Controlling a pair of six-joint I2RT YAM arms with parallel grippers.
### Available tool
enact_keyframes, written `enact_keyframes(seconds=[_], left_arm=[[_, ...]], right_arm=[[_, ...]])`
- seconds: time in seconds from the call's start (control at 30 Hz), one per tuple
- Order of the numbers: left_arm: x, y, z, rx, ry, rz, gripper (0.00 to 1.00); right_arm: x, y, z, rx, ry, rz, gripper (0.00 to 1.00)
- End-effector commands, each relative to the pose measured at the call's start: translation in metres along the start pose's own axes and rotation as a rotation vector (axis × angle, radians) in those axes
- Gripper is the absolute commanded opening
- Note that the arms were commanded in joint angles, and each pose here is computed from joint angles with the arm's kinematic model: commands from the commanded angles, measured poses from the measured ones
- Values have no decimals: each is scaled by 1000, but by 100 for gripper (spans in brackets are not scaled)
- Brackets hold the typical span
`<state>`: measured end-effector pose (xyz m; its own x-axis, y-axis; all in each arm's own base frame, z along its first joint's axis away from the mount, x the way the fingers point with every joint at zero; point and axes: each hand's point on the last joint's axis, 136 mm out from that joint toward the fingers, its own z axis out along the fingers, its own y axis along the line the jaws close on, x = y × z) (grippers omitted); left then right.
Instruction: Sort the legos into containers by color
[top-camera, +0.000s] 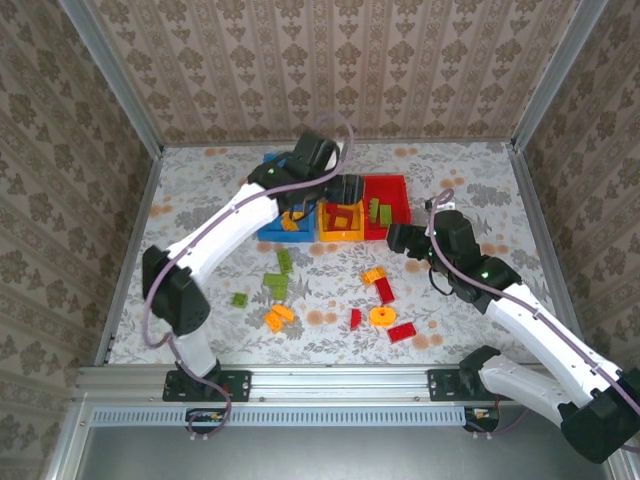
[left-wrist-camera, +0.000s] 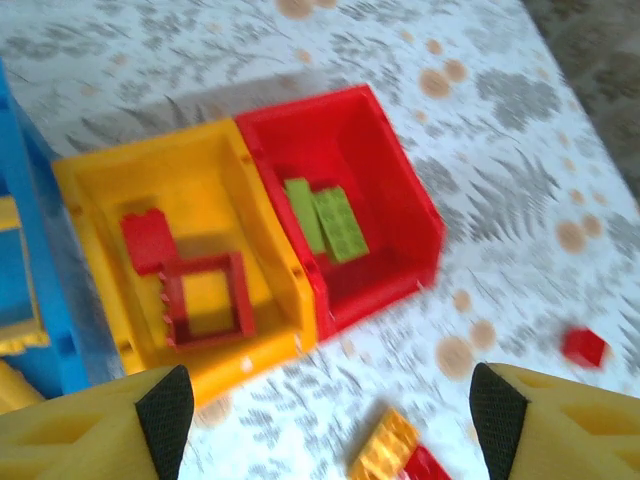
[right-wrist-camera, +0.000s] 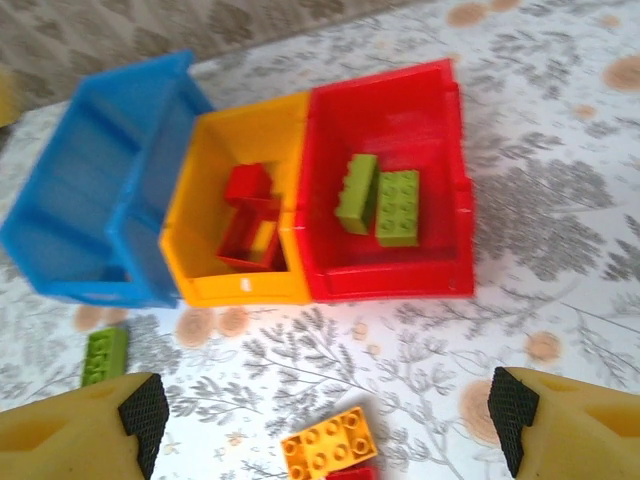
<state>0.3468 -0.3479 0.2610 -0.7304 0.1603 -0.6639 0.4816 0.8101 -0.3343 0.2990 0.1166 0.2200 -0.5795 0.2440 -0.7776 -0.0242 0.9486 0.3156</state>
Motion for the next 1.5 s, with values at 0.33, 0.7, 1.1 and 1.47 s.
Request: enact_keyframes(seconds=[0.33, 0.7, 1.1, 1.47], left_arm=[[100, -82, 1, 314, 119, 230, 79], [118, -158, 27, 498, 91, 374, 84], [120, -157, 26, 487, 104, 371, 84], [87, -120, 8, 326, 3, 259, 83]], right_arm=[[35, -130, -19, 558, 225, 289, 80], [108, -207, 31, 667, 375, 655, 70], [144, -222, 44, 694, 440, 731, 49], [95, -182, 63, 498, 378, 530, 26]])
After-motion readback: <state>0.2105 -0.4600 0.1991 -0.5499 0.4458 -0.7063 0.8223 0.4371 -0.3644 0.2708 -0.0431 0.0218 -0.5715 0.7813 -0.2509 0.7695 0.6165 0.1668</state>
